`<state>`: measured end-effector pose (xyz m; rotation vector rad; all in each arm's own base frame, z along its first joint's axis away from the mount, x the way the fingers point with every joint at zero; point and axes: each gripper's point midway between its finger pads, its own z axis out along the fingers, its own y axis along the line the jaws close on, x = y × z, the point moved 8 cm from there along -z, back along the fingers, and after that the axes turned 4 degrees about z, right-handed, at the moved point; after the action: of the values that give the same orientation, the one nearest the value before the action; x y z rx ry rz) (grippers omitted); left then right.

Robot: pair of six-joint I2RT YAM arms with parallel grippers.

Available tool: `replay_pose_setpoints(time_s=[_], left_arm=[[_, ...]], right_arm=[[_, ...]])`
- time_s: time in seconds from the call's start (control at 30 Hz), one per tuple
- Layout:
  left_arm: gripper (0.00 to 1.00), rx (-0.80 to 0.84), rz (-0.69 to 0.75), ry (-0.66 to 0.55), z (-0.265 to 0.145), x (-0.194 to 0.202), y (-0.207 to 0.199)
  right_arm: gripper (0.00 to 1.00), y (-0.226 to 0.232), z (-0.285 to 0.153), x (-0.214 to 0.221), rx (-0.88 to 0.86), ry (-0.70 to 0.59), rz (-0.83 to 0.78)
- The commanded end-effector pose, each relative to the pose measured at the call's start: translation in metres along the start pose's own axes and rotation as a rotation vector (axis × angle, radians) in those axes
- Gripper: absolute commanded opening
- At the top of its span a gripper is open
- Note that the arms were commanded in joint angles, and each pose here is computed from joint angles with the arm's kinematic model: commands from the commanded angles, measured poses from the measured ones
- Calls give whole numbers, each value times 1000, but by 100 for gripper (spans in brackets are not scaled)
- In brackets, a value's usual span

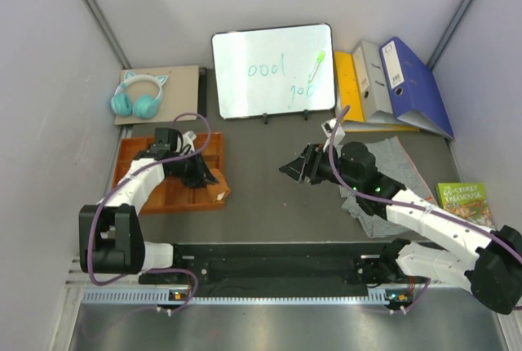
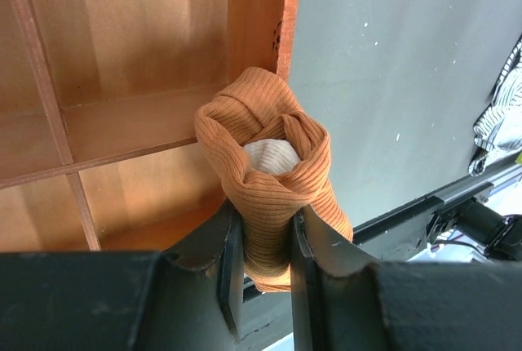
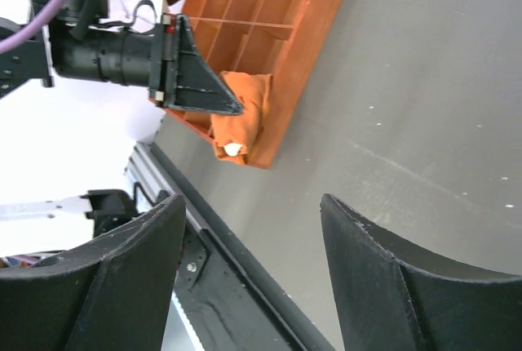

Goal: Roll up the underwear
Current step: Place the underwear in the storage box.

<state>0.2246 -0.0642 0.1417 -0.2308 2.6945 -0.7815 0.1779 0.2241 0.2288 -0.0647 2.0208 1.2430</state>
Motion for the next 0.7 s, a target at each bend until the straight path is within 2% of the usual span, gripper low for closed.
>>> replay_pose_setpoints(time_s=[0.0, 0.17, 0.67], left_arm=[[0, -241, -18, -46, 2, -3, 26], [0, -341, -76, -17, -1, 3, 33], [0, -543, -107, -32, 0, 9, 41]], right_arm=[[67, 3, -8, -11, -13, -50, -58], [68, 2, -11, -12, -12, -50, -87], [69, -3, -14, -20, -38, -68, -100]])
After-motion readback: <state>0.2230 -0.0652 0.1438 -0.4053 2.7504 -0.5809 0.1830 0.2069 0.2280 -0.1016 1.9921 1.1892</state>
